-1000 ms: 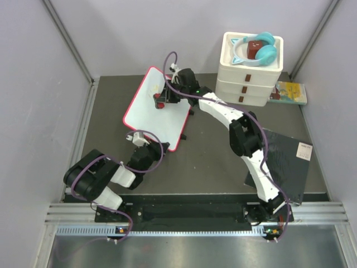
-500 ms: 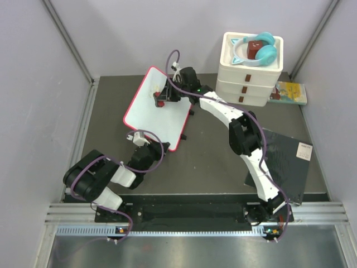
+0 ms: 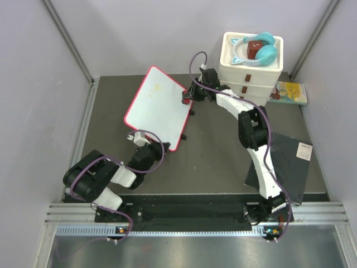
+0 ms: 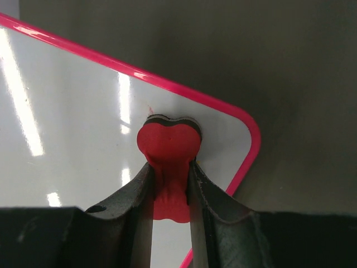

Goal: Erase the whiteboard

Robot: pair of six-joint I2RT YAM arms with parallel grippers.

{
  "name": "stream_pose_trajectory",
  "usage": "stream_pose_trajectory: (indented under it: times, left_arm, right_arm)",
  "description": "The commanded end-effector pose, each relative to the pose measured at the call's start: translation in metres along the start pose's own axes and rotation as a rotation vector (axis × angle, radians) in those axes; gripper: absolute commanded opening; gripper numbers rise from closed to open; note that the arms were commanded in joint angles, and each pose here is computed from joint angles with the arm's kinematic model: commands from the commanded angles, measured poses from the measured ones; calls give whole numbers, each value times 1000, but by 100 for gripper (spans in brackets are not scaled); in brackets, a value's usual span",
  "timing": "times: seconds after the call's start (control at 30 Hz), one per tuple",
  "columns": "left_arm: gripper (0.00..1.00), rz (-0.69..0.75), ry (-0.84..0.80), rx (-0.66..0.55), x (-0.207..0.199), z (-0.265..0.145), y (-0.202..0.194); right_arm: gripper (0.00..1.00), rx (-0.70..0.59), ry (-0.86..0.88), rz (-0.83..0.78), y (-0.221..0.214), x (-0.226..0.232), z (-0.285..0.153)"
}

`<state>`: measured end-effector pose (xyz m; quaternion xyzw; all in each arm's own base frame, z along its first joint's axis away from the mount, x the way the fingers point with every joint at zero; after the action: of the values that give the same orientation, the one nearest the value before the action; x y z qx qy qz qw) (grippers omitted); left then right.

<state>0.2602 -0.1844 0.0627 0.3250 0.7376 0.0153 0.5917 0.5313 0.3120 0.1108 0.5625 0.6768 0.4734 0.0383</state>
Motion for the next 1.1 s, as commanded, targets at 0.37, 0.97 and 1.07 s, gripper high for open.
stream_pose_trajectory:
  times: [0.37, 0.97, 1.07]
  left_arm:
    - [0, 254, 477, 240, 118, -52, -37]
    - [0, 275, 478, 240, 118, -53, -39]
    - [0, 277, 477, 239, 118, -53, -39]
  right_arm:
    - [0, -99, 237, -164, 18, 105, -30]
    - [0, -179, 428, -129, 15, 218, -17]
    - [0, -225, 374, -94, 25, 214, -10]
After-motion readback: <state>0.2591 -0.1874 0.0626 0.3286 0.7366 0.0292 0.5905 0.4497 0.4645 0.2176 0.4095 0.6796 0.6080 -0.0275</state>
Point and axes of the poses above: each gripper's point midway between its finger pads, its own z axis out along the fingers, its own x axis along the line the jaws close on, y = z × x, the point moved 4 cm from there along -z, back along the fingers, and after that the axes turned 13 degrees about -z, right-handed, at the moved point
